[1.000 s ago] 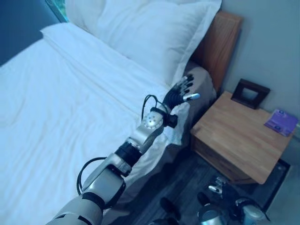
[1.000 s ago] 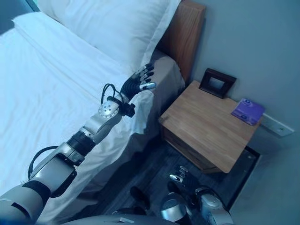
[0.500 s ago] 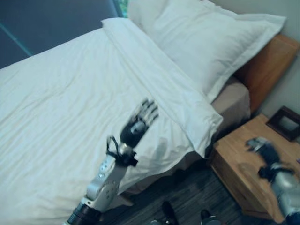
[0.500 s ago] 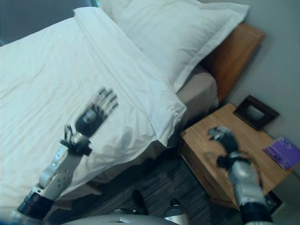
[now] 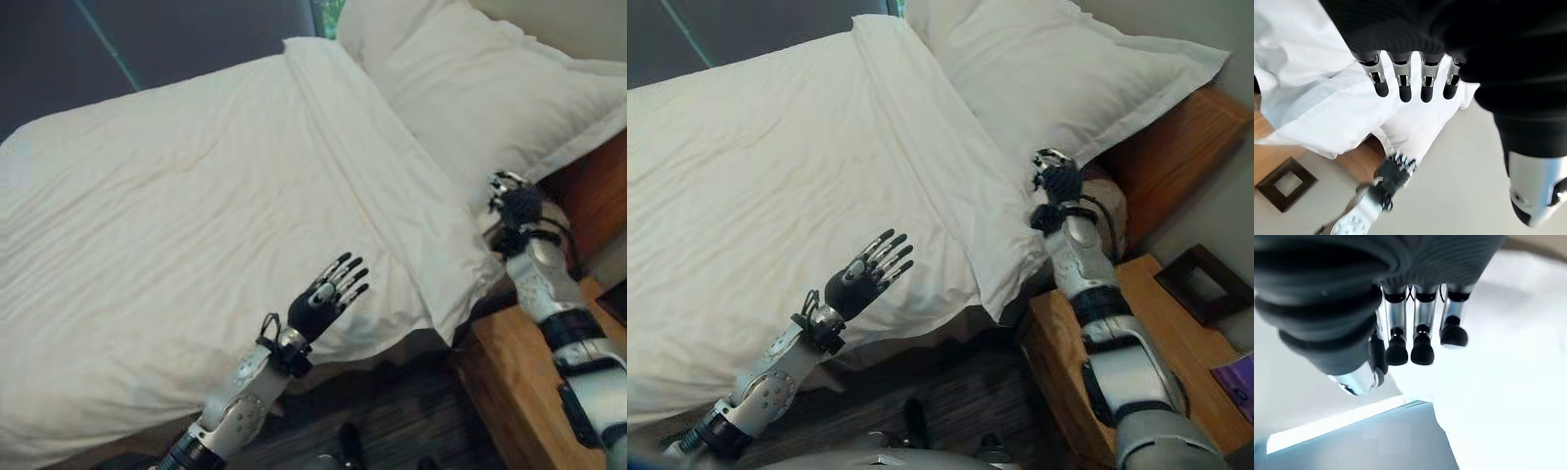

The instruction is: Making the bed.

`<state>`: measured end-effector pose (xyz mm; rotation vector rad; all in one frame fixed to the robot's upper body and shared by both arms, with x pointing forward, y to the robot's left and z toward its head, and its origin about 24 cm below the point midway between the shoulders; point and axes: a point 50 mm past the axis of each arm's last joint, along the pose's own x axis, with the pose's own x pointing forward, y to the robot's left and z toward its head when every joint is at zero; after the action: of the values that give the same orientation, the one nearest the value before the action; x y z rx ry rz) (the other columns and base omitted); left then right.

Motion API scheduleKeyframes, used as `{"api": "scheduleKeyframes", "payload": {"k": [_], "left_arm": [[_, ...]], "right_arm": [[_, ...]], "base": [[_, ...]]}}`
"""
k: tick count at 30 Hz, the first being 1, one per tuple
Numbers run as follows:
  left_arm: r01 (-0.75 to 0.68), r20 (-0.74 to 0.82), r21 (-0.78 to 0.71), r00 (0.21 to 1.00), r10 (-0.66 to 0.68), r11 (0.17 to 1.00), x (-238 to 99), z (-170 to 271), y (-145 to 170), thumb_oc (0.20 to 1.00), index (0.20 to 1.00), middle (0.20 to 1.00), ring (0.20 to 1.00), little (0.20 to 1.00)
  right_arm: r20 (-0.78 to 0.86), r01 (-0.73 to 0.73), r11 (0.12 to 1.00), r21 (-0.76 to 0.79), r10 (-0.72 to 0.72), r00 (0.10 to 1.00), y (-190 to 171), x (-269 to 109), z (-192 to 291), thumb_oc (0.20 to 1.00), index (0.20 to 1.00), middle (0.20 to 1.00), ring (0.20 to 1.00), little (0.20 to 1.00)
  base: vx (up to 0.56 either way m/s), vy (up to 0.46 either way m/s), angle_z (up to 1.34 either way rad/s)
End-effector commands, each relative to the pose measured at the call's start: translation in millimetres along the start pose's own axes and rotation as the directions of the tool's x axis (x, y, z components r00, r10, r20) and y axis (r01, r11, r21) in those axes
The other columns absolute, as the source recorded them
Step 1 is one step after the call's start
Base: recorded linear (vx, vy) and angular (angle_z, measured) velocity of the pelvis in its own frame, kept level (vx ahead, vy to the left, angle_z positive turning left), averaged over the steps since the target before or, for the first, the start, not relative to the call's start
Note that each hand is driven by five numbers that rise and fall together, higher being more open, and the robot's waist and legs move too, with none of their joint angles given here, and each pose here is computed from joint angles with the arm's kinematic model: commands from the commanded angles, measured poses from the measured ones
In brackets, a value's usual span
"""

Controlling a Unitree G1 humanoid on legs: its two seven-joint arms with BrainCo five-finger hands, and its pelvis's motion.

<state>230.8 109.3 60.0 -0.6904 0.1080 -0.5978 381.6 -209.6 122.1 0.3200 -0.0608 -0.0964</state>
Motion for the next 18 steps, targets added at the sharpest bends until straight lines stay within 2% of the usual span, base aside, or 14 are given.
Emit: {"api": "scheduleKeyframes", "payload": {"k": [1,5,13,18], "left_arm": [[0.007,0.076,-0.059,0.997,-0.002,0.998,7,11,-3,1.000,1.000,1.000,1.000,1.000],[0.000,0.098,-0.081,0.995,0.008,0.997,10,10,-5,1.000,1.000,1.000,1.000,1.000],[-0.075,0.098,-0.118,0.991,0.087,0.990,3,5,9,1.000,1.000,1.000,1.000,1.000],[-0.063,0.122,-0.105,0.990,0.076,0.993,0,12,8,1.000,1.000,1.000,1.000,1.000]], "right_arm": [[0.050,-0.039,0.997,0.070,0.036,0.998,14,11,23,0.200,0.200,0.200,0.200,0.200],[-0.053,-0.005,0.992,0.125,0.011,0.999,26,17,2,0.200,0.200,0.200,0.200,0.200],[-0.200,0.128,0.971,0.204,-0.086,0.976,13,19,-21,0.200,0.200,0.200,0.200,0.200],[-0.169,0.264,0.927,0.267,-0.225,0.960,-25,23,4,0.200,0.200,0.200,0.200,0.200]], "base": [[0.00,-0.009,0.06],[0.02,-0.009,0.14],[0.02,-0.002,0.15],[-0.03,0.028,0.04]]}}
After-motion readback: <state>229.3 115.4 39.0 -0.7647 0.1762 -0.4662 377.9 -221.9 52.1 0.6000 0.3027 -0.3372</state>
